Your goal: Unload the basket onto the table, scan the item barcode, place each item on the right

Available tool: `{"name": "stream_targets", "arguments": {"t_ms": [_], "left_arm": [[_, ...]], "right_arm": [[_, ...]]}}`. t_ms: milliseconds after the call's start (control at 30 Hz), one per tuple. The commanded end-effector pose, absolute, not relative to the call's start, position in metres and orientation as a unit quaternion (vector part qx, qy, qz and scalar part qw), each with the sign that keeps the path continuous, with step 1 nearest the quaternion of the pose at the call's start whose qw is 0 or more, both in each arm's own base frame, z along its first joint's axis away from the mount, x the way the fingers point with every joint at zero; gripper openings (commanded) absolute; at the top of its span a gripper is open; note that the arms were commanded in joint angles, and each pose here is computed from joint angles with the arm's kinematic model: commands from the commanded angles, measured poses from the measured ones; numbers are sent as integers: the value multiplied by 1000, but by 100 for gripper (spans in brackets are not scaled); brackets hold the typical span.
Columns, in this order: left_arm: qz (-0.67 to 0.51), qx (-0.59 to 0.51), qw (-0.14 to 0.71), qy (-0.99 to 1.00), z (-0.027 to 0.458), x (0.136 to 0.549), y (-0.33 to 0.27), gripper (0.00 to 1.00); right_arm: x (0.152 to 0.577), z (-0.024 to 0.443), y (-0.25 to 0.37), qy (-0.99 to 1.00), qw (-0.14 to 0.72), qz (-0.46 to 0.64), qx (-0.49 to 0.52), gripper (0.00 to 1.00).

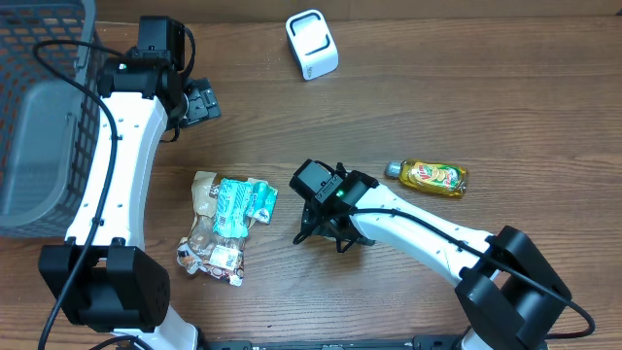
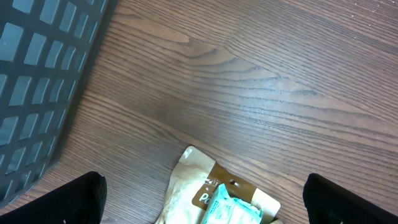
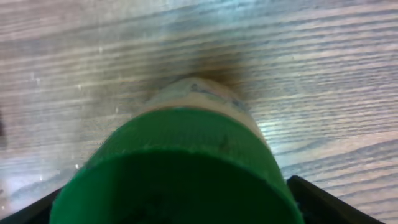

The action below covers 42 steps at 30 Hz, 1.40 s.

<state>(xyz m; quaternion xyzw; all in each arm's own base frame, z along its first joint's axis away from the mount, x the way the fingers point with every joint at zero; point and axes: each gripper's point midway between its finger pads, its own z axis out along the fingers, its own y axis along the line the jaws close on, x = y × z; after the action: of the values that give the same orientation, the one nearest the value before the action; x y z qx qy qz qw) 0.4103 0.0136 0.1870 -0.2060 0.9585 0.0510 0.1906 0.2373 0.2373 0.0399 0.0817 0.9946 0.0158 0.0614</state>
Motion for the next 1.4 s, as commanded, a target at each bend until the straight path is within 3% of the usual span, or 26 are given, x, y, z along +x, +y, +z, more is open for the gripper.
{"name": "stream_targets", "arguments": {"t_ms": [0, 500, 900, 1000, 1067, 1367], "left_arm": [[48, -200, 200, 958, 195, 411, 13, 100], [48, -200, 200, 958, 195, 411, 13, 99], [48, -200, 200, 958, 195, 411, 13, 99], [48, -200, 200, 958, 195, 411, 13, 100], [48, -200, 200, 958, 195, 411, 13, 100], [48, -200, 200, 958, 195, 411, 13, 99]], "right_arm": [[252, 40, 231, 991, 103, -4, 81, 91], [251, 40, 232, 993, 100, -4, 57, 72], [252, 40, 231, 993, 101, -5, 55, 72], [249, 40, 230, 994, 96, -8, 54, 82], [246, 39, 228, 995, 88, -12, 53, 84], [245, 39, 227, 995, 88, -13, 53, 78]]}}
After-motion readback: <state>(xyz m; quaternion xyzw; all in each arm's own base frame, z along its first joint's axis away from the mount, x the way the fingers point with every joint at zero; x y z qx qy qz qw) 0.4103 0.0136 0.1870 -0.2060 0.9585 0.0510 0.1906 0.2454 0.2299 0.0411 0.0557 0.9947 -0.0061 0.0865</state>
